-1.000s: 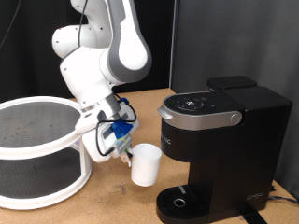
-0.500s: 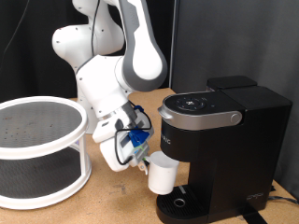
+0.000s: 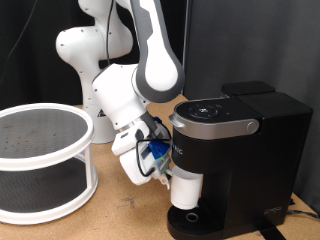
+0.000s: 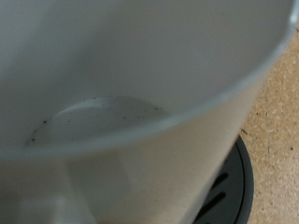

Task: Make a cup of coffee with the keurig machine

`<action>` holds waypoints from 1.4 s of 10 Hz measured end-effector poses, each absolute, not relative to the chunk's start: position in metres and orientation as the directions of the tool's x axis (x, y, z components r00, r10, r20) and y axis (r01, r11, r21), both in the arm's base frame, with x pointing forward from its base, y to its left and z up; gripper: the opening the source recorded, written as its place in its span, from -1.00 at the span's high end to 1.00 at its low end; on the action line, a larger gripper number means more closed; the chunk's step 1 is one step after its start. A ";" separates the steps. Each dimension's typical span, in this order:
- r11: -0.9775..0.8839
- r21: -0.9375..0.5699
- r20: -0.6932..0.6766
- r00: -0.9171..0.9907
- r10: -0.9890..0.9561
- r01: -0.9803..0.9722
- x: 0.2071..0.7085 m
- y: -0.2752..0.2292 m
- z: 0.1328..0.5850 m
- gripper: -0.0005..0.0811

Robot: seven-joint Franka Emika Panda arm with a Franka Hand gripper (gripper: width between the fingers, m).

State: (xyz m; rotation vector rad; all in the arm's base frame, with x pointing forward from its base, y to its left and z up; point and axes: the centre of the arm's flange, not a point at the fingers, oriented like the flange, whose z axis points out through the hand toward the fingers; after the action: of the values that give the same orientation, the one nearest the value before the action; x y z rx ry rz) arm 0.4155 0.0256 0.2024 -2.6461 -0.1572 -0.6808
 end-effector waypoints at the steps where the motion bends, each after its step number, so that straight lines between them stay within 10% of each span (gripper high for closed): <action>1: -0.913 -0.353 0.493 0.870 0.005 0.206 0.416 0.028 0.202 0.82; 14: -0.922 -0.341 0.491 0.871 -0.010 0.182 0.433 0.030 0.193 0.82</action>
State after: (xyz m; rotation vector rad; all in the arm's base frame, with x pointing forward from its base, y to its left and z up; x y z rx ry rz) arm 0.4326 0.0297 0.1929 -2.6619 -0.1271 -0.7013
